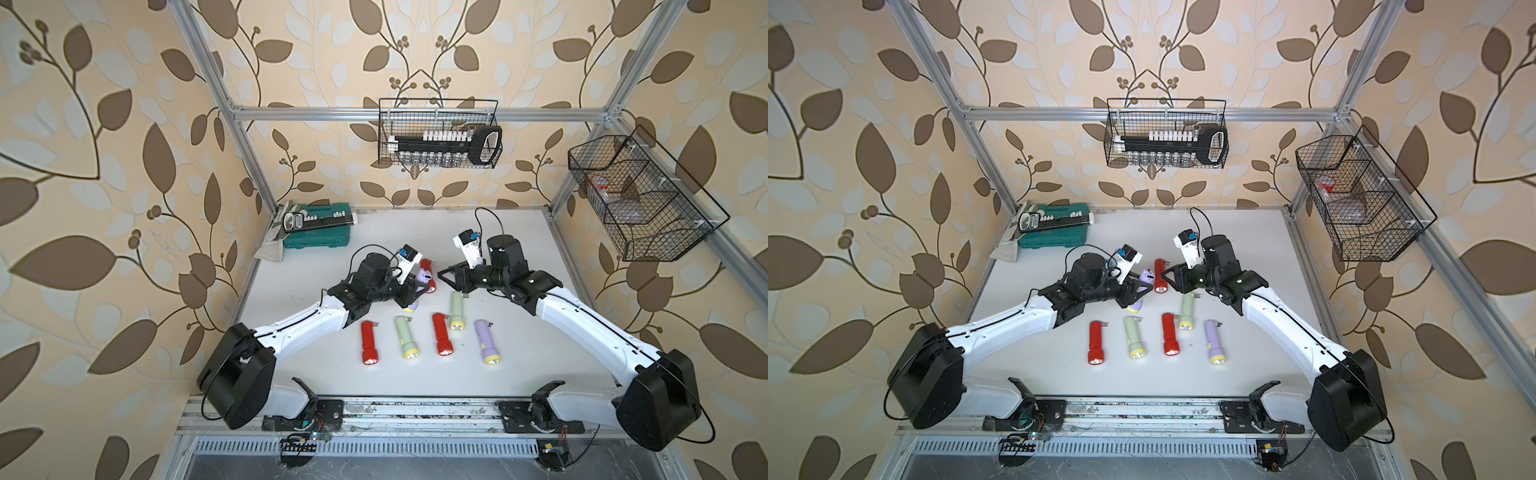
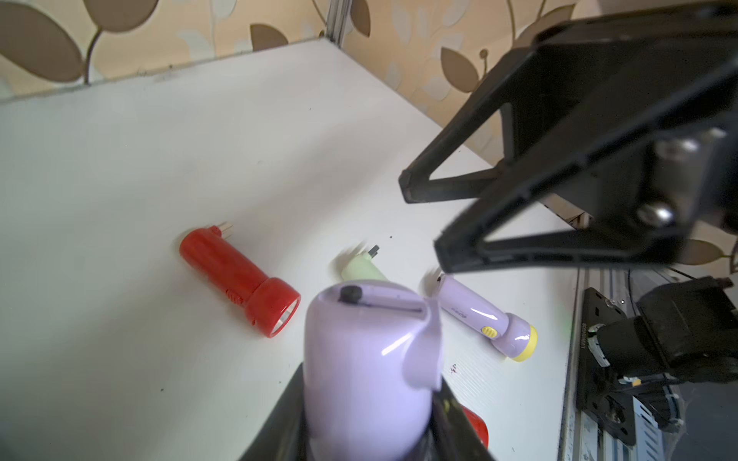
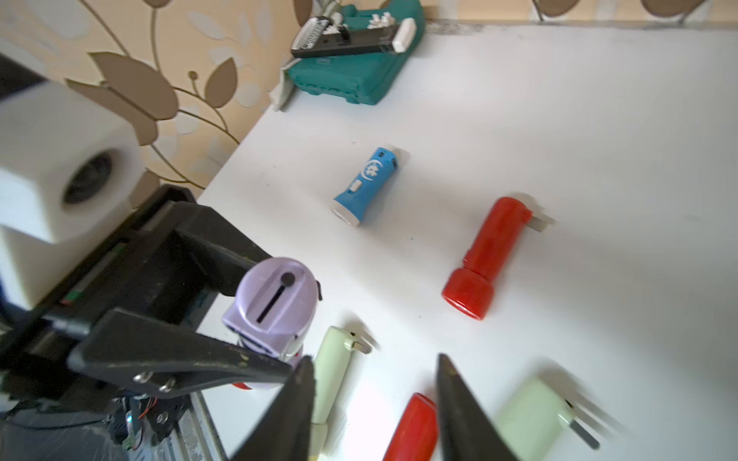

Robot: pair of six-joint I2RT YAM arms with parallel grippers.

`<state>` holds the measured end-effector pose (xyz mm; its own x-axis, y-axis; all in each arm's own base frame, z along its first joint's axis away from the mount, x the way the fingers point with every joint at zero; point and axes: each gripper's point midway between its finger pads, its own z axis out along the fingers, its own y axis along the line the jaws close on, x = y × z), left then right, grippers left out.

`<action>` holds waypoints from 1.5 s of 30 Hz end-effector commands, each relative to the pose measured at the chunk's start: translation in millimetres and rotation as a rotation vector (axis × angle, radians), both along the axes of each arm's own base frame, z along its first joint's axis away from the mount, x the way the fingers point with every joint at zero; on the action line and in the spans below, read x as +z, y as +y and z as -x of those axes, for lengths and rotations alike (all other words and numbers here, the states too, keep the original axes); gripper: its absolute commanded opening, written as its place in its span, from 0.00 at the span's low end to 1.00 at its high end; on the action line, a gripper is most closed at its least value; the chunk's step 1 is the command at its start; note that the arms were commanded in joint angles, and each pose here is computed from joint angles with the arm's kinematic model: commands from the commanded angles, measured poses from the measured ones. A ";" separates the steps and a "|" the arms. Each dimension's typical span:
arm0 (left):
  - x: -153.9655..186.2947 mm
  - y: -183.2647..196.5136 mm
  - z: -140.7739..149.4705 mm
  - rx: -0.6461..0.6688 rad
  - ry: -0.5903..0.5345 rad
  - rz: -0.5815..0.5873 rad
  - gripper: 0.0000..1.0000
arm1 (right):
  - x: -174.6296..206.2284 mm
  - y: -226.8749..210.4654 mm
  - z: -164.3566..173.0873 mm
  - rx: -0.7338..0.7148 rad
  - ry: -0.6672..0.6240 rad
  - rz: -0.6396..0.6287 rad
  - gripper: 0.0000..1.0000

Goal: Close the plug at the bottom of the flashlight
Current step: Place the flashlight at the center of the board.

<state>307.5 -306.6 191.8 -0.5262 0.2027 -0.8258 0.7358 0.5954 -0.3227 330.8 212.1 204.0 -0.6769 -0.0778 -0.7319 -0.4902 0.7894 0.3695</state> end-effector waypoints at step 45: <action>-164.7 72.1 -133.4 0.718 0.648 -0.497 0.14 | -42.1 -108.4 -26.2 -0.465 0.150 -0.072 0.98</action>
<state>443.5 -233.9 29.0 -0.9541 -0.0703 -0.2911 -0.0361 0.9920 -0.1211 358.4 103.5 156.4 -0.7329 0.3032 -0.6091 -0.0215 0.8845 0.4661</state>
